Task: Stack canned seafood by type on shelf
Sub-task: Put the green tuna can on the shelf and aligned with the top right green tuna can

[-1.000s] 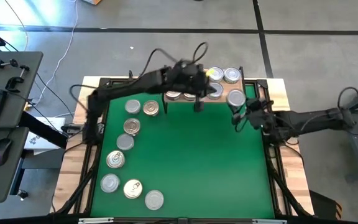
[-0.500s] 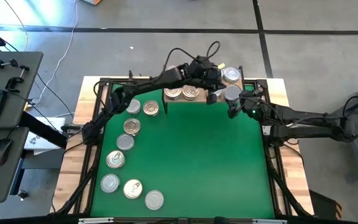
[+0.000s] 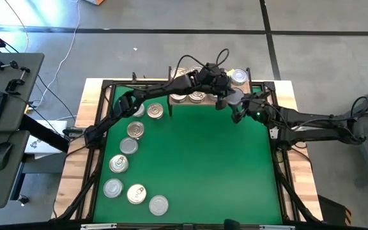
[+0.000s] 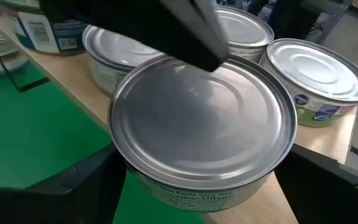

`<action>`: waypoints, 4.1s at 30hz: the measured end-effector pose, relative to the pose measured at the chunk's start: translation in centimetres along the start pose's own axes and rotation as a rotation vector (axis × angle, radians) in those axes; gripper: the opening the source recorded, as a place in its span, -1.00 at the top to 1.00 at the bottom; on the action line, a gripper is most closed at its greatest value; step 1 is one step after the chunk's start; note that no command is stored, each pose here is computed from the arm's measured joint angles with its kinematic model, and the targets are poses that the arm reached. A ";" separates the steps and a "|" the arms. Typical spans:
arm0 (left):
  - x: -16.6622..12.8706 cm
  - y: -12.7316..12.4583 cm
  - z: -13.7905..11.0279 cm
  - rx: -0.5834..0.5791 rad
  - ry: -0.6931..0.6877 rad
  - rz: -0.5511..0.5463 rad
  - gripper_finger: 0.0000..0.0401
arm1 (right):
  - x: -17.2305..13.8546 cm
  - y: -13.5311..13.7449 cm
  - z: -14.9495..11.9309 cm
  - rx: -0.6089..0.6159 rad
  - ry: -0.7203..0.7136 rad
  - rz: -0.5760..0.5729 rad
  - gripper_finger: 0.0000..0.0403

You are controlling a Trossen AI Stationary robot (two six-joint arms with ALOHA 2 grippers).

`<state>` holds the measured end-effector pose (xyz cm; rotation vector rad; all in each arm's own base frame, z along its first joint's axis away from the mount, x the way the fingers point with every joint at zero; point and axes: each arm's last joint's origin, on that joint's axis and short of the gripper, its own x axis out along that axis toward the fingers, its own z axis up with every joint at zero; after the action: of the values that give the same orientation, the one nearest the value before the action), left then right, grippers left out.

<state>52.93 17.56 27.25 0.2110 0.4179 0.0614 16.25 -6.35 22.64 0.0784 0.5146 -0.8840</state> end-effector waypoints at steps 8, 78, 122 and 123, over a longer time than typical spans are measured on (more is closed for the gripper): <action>0.6 0.1 -1.0 -0.012 0.033 -0.004 1.00 | 0.0 0.0 0.0 -0.022 0.002 -0.008 -0.88; 0.6 1.4 -2.4 -0.036 0.070 -0.047 1.00 | -0.5 -1.0 3.2 -0.146 0.220 -0.008 -0.96; -32.2 -1.8 12.1 -0.007 0.204 0.135 1.00 | 2.7 -1.9 6.4 -0.008 0.180 0.022 0.51; -32.5 -2.1 12.2 -0.013 0.202 0.131 1.00 | 2.5 -1.8 6.7 -0.001 0.154 0.036 0.51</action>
<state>28.27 9.87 50.59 0.2200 0.6048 0.2156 18.86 -11.14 27.58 0.1552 0.6550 -0.8465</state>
